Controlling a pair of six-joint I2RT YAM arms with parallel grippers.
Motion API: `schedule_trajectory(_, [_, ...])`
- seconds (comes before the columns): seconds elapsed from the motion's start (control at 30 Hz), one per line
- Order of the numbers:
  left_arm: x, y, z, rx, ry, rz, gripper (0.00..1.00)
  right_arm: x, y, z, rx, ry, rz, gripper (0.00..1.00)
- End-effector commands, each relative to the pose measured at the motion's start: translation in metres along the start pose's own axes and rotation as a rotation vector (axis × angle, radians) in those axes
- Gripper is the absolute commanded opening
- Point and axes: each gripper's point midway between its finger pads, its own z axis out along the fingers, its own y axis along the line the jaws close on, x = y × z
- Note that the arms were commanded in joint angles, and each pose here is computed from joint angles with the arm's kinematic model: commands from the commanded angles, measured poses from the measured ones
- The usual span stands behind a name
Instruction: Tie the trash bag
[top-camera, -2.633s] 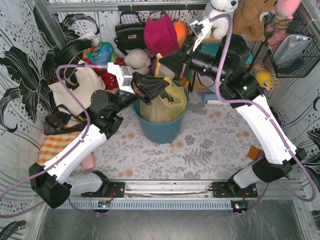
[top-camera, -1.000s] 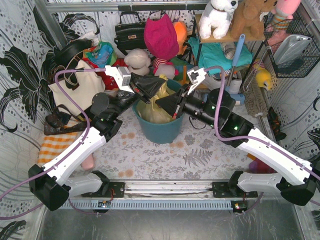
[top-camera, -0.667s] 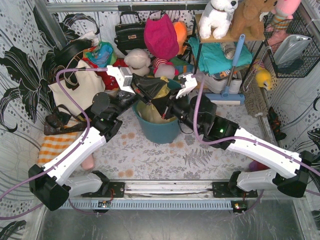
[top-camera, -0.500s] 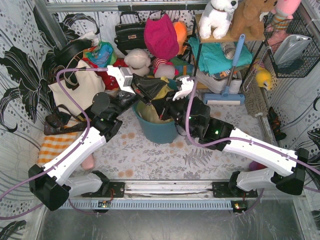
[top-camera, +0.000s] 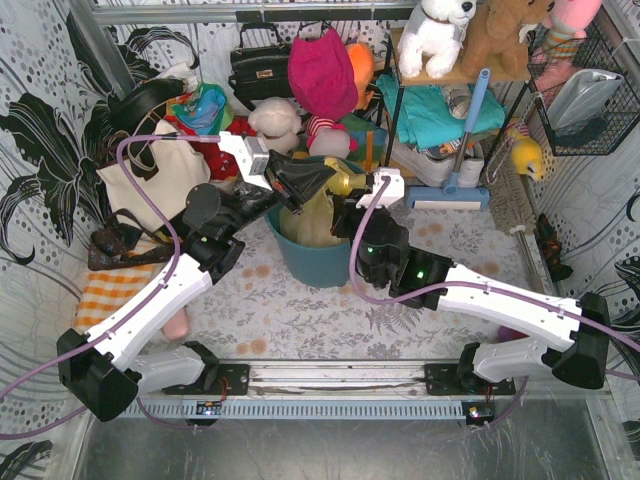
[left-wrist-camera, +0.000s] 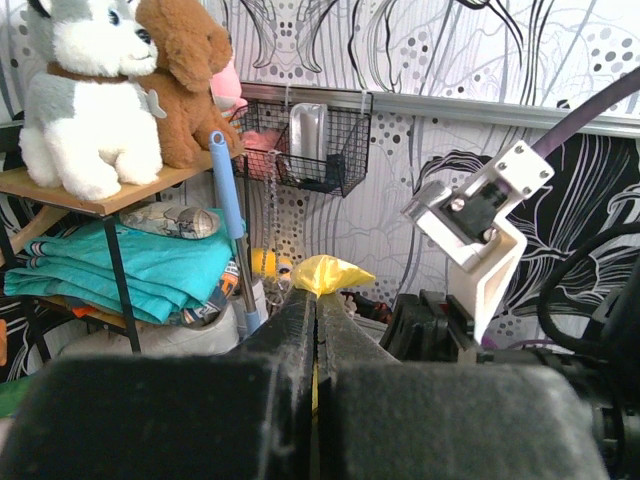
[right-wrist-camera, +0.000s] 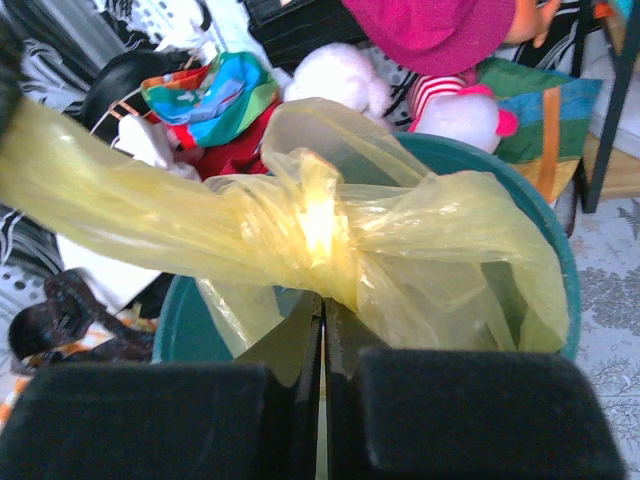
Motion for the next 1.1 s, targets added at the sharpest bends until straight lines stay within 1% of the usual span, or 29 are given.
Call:
schedule_trajectory(0.0, [-0.013,-0.010,0.002,0.058,-0.023,0.021,0.00,-0.025,-0.007,0.000,0.036,-0.139,0.072,0.00])
schedule_trajectory(0.23, [-0.007,-0.011,-0.001,0.061,0.000,0.018,0.00,-0.044,-0.011,-0.002,0.035,-0.259,0.118,0.00])
schedule_trajectory(0.33, [-0.006,-0.010,-0.003,0.051,0.008,0.022,0.00,-0.052,-0.013,-0.005,0.025,-0.290,0.124,0.00])
schedule_trajectory(0.53, [-0.003,-0.010,-0.004,0.050,0.013,0.021,0.00,-0.050,0.001,-0.011,-0.106,-0.313,0.174,0.00])
schedule_trajectory(0.73, [-0.002,-0.012,-0.002,0.067,0.014,0.015,0.00,-0.043,0.008,-0.008,-0.152,-0.365,0.217,0.00])
schedule_trajectory(0.93, [0.000,-0.018,-0.004,0.103,0.026,0.012,0.00,-0.044,0.001,-0.002,-0.095,-0.428,0.234,0.00])
schedule_trajectory(1.03, [0.000,-0.020,-0.004,0.112,0.032,0.014,0.00,-0.040,-0.006,0.003,-0.036,-0.425,0.224,0.00])
schedule_trajectory(1.07, [0.000,-0.019,-0.005,0.103,0.034,0.016,0.04,-0.040,-0.009,0.003,-0.016,-0.430,0.227,0.00])
